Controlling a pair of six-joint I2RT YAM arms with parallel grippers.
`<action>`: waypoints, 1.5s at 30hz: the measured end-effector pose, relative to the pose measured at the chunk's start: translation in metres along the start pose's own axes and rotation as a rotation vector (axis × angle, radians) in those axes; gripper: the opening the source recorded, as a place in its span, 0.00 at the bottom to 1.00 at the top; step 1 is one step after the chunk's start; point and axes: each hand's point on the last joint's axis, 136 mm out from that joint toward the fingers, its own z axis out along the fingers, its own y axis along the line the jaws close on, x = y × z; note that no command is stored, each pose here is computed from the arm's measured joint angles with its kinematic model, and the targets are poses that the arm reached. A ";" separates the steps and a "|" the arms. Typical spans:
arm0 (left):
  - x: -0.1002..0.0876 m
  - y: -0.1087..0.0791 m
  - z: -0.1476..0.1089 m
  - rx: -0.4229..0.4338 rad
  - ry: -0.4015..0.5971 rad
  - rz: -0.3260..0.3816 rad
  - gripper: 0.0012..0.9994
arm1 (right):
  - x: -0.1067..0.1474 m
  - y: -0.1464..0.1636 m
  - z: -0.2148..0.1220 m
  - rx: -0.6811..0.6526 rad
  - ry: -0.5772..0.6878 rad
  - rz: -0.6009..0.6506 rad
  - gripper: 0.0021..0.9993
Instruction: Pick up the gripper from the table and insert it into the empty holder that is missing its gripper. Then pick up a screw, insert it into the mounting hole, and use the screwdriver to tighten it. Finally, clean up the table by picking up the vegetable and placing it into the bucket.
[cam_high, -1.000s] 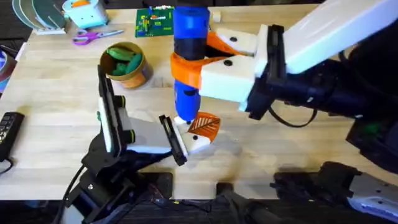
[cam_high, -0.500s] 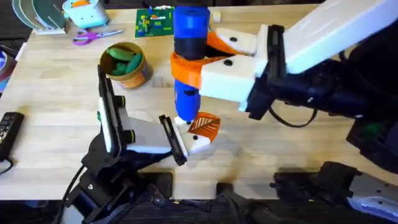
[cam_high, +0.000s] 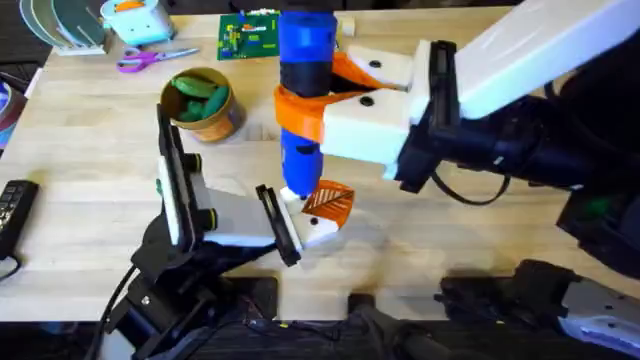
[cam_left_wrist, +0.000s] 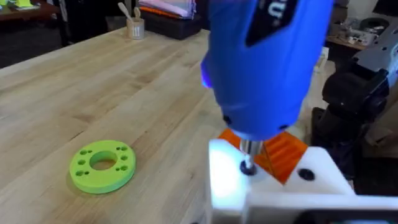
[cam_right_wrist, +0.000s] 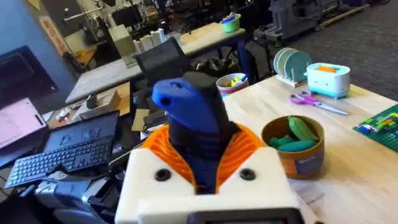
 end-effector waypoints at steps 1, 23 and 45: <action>0.000 0.000 0.000 0.000 0.000 0.000 0.00 | 0.000 0.000 0.000 0.000 0.000 0.000 0.11; 0.000 0.000 0.000 0.001 0.000 -0.001 0.00 | 0.004 -0.003 -0.001 0.013 0.024 -0.004 0.10; 0.000 0.000 0.000 0.001 -0.001 0.001 0.00 | 0.000 -0.109 -0.043 0.426 0.097 -0.278 0.10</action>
